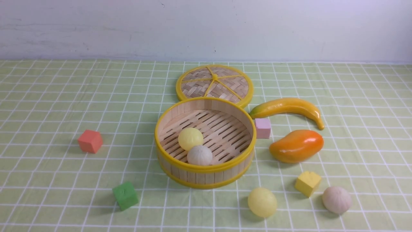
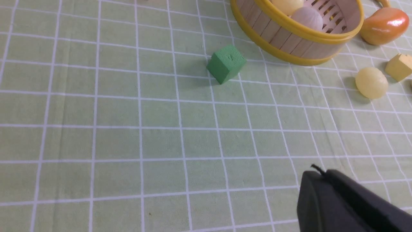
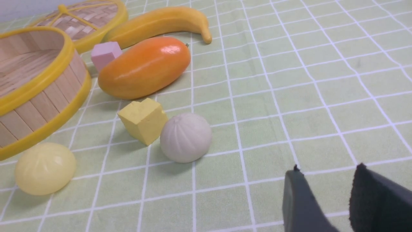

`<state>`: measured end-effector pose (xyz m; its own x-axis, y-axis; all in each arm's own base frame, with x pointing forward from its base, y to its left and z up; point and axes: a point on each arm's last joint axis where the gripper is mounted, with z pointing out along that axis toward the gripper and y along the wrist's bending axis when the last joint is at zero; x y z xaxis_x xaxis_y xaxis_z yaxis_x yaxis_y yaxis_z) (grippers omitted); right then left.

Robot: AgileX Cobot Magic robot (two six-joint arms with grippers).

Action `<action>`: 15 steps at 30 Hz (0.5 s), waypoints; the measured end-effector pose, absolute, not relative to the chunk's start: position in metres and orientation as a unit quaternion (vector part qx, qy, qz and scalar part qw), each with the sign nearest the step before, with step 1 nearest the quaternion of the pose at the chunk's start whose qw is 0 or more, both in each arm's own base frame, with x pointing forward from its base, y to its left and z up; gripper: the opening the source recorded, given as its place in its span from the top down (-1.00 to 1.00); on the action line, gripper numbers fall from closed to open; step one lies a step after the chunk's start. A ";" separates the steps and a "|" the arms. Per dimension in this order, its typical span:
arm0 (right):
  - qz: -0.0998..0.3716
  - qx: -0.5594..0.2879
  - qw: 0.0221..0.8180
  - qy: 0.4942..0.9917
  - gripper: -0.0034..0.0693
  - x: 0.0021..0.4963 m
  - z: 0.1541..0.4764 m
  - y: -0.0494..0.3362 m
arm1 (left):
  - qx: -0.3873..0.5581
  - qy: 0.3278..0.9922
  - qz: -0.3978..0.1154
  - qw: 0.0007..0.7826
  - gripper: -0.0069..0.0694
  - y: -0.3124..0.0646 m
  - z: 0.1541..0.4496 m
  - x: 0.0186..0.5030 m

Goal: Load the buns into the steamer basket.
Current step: Use the right arm to grab a steamed stuffed bun

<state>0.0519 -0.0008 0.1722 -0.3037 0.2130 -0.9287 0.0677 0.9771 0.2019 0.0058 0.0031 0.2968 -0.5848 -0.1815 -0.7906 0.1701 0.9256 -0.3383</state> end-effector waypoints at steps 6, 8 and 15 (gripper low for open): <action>0.062 0.087 0.584 0.805 0.25 0.052 0.172 -0.001 | 0.001 0.830 -0.178 0.529 0.85 0.008 0.288 0.010; 0.062 0.087 0.584 0.805 0.25 0.052 0.172 -0.001 | 0.006 0.808 -0.181 0.561 0.85 0.007 0.290 0.014; 0.062 0.087 0.584 0.805 0.25 0.052 0.172 -0.001 | 0.032 0.760 -0.156 0.630 0.85 0.003 0.283 0.029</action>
